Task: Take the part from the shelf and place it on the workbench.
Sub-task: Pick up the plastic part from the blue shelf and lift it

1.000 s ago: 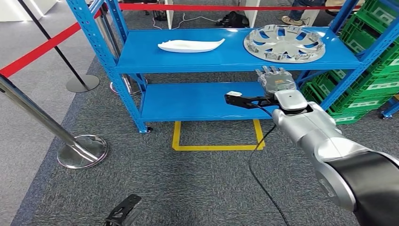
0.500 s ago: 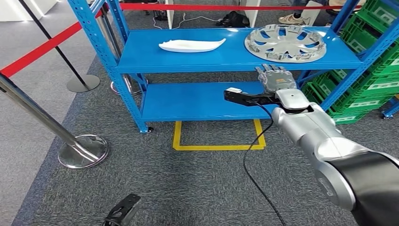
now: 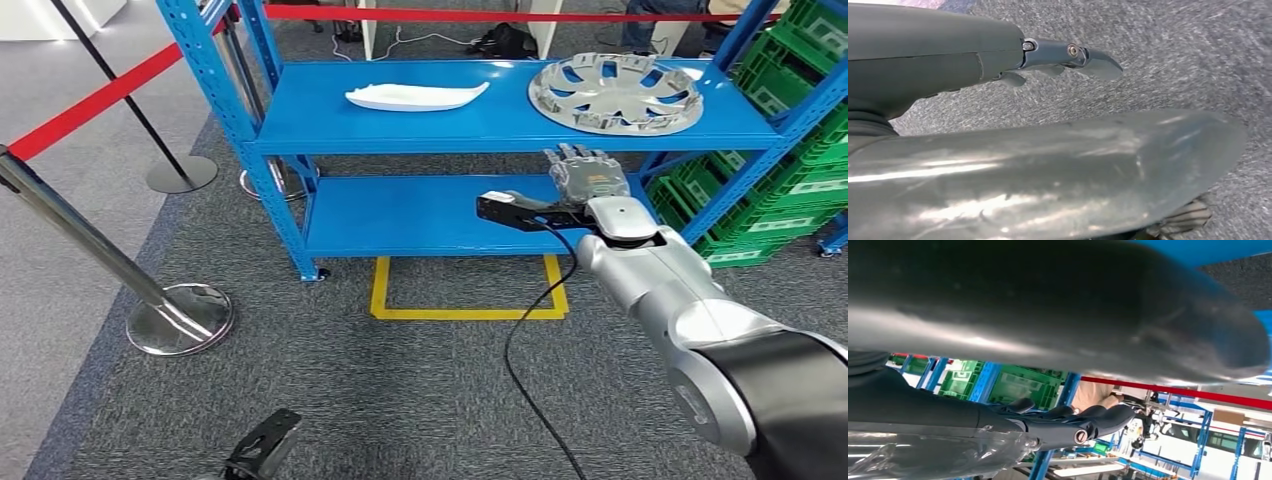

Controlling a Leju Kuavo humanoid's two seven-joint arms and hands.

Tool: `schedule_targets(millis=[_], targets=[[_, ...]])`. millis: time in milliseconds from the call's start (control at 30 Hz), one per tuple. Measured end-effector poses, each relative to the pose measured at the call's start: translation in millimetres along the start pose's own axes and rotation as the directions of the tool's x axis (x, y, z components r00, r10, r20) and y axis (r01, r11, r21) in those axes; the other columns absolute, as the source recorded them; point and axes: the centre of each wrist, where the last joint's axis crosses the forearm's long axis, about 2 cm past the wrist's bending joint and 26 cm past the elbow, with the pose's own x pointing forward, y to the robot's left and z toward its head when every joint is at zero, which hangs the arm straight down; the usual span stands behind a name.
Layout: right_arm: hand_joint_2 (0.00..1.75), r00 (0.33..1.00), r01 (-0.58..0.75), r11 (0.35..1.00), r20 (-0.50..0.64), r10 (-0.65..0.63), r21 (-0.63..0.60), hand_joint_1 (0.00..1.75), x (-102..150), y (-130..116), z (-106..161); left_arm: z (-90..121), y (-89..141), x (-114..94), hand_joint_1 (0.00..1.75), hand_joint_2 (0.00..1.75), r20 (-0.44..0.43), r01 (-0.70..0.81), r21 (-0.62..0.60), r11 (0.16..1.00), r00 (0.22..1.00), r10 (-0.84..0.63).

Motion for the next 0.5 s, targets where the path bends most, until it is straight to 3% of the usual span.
schedule_targets(millis=[500], targets=[[0.0, 1.0, 0.008, 1.0, 0.001, -0.008, 0.0, 0.0, 2.3, 0.8, 0.3, -0.1, 0.6, -0.7, 0.0, 0.0, -0.002, 0.003, 0.0, 1.0, 1.0, -0.003]])
